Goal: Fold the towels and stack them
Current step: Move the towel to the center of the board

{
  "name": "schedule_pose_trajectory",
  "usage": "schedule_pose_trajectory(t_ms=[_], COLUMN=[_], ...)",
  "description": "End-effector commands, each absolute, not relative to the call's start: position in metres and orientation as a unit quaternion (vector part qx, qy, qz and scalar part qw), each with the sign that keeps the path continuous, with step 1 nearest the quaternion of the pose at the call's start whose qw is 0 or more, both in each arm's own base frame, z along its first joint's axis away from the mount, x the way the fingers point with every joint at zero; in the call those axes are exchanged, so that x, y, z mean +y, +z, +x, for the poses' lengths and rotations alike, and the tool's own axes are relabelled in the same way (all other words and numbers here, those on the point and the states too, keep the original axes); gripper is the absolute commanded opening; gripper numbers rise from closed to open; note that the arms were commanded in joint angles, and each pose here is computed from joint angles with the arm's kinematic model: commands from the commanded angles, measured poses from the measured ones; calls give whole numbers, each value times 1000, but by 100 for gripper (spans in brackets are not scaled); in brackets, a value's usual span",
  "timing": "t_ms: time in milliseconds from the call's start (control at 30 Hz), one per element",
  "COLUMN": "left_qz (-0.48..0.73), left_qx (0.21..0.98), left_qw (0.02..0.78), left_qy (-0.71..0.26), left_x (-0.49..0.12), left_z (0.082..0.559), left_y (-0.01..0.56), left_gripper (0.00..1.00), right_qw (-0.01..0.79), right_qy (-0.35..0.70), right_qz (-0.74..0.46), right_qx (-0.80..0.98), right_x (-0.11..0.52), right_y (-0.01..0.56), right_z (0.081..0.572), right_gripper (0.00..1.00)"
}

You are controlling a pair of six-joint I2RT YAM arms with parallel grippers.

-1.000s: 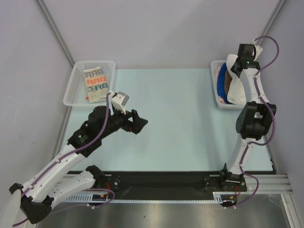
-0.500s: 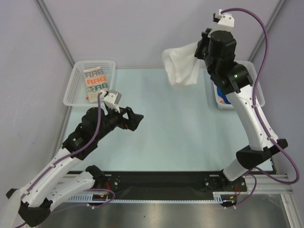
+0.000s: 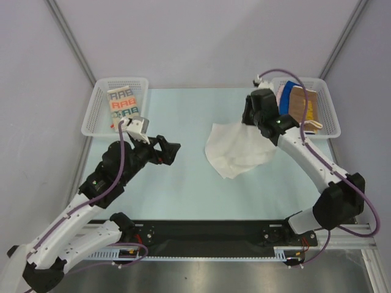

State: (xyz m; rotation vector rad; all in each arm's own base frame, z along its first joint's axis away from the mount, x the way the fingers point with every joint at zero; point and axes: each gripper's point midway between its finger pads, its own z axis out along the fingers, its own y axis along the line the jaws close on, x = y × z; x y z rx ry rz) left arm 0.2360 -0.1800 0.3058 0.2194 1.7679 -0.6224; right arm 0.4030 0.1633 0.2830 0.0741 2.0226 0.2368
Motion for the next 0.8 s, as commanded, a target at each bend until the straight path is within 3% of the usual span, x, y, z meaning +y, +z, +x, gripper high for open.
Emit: schedule_pose_trajectory(t_ms=[0, 67, 133, 333, 467, 600, 767], left_qz=[46, 21, 8, -4, 1, -8, -14], left_qx=[778, 792, 793, 808, 814, 818, 819], left_qw=[557, 526, 510, 475, 449, 435, 438], left_qy=[-287, -311, -334, -349, -369, -378, -371], left_x=[-189, -201, -211, -234, -257, -269, -265], left_z=[244, 245, 246, 256, 262, 263, 264], left_y=[269, 238, 215, 176, 164, 153, 153], left_gripper=[96, 96, 95, 94, 91, 89, 89], right_qw=[461, 466, 477, 441, 396, 365, 333], right_qy=[128, 104, 85, 75, 84, 92, 62], right_qz=[86, 87, 73, 5, -28, -80, -95], right_qx=[874, 874, 872, 894, 914, 923, 936], right_x=[143, 135, 140, 179, 202, 238, 241], right_y=[217, 214, 222, 192, 147, 112, 73], right_z=[399, 394, 386, 351, 327, 307, 311], right_gripper=[32, 44, 49, 44, 29, 30, 29])
